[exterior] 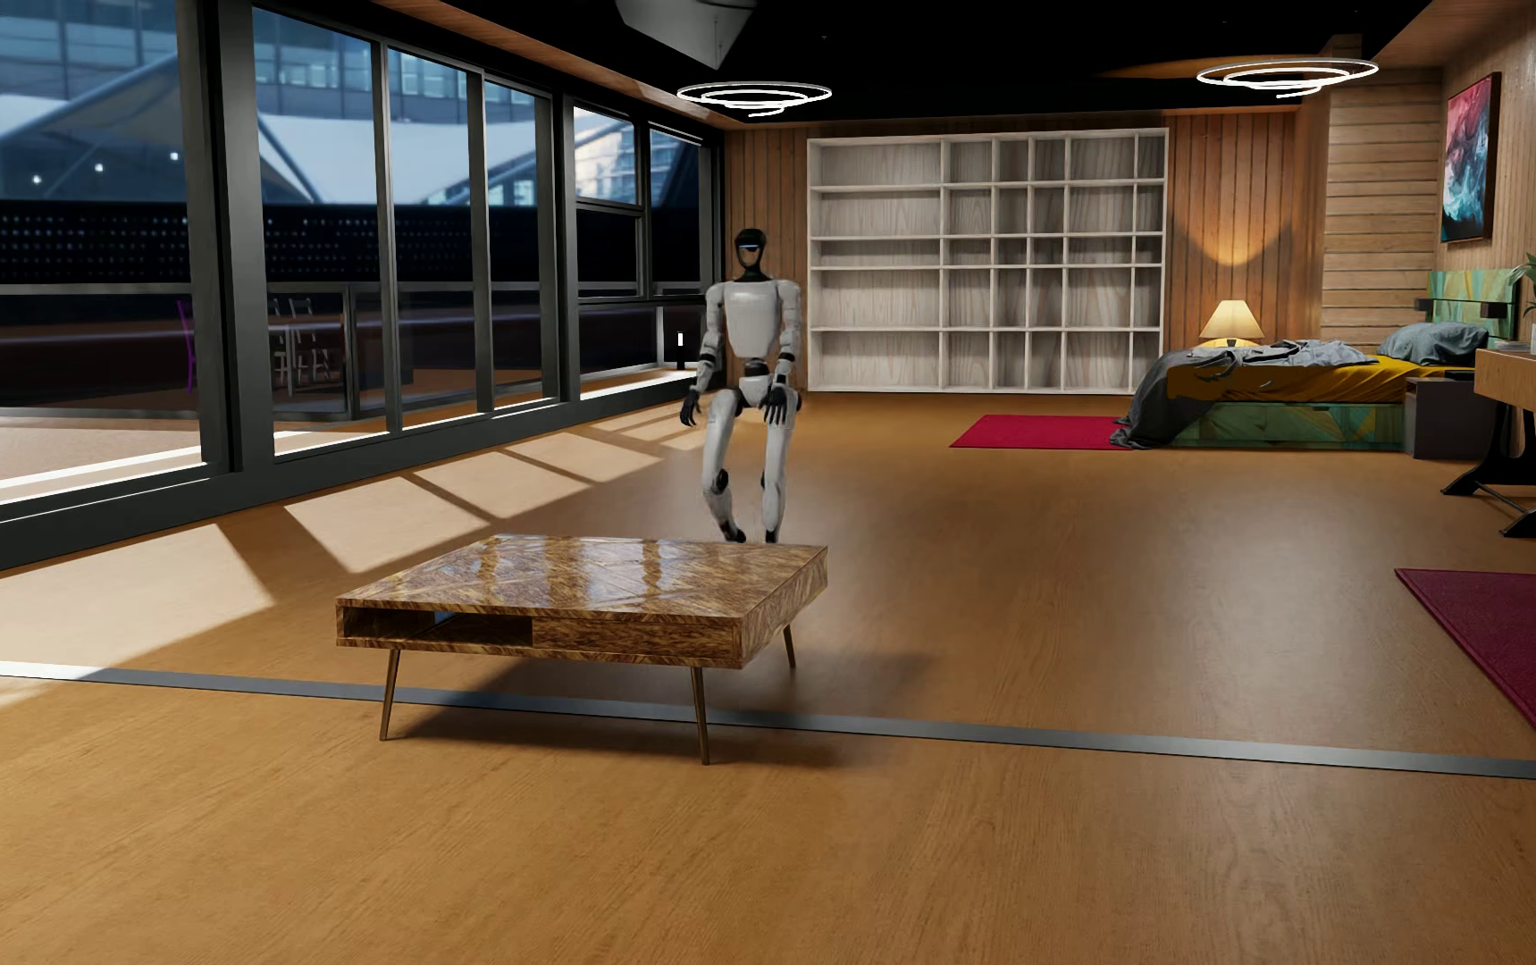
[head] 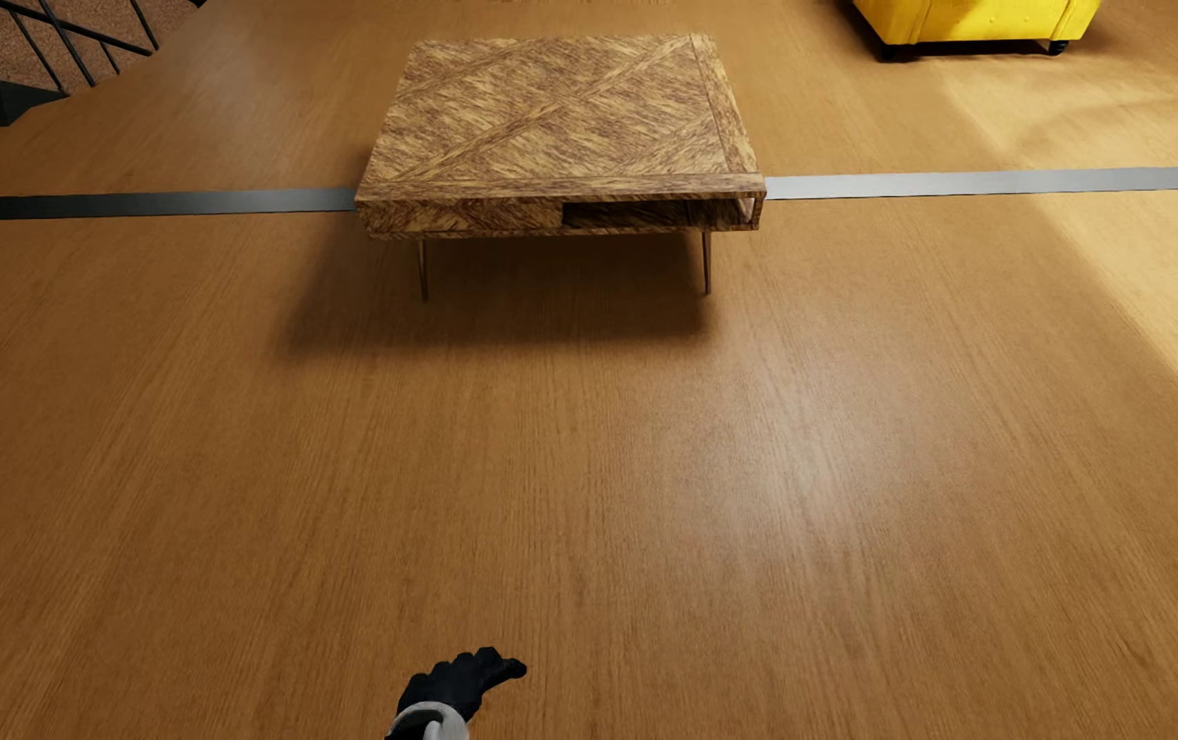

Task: Walk to the wood coffeetable

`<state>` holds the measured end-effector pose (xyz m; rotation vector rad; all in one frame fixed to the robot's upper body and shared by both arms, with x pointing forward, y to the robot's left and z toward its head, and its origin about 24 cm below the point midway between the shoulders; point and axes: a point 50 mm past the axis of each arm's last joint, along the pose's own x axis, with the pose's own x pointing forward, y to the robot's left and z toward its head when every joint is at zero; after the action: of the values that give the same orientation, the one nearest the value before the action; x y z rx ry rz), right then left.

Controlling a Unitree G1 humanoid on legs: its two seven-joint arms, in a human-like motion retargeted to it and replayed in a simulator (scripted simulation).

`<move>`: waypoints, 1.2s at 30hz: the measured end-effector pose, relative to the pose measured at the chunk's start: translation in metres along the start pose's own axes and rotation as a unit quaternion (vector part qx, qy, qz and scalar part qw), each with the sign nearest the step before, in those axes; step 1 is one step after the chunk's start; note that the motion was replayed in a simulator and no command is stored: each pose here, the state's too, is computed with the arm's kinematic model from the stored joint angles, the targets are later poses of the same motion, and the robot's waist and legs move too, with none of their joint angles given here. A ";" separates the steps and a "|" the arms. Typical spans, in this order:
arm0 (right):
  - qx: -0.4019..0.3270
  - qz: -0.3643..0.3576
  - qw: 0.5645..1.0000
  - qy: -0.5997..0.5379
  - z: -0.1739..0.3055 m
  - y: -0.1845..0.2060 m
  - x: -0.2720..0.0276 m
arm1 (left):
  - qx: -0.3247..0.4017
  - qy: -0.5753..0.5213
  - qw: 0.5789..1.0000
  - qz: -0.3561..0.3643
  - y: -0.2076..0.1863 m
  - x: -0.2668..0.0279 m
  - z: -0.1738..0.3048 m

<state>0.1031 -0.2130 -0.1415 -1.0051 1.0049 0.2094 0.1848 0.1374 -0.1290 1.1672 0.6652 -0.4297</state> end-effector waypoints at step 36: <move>-0.042 0.046 0.995 -0.080 0.055 0.004 0.009 | -0.065 0.186 0.977 -0.081 -0.066 -0.044 -0.061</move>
<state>0.1390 -0.1701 -0.1425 -1.0024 0.9024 0.4050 0.0951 0.1708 -0.1598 1.0812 1.1045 -0.2992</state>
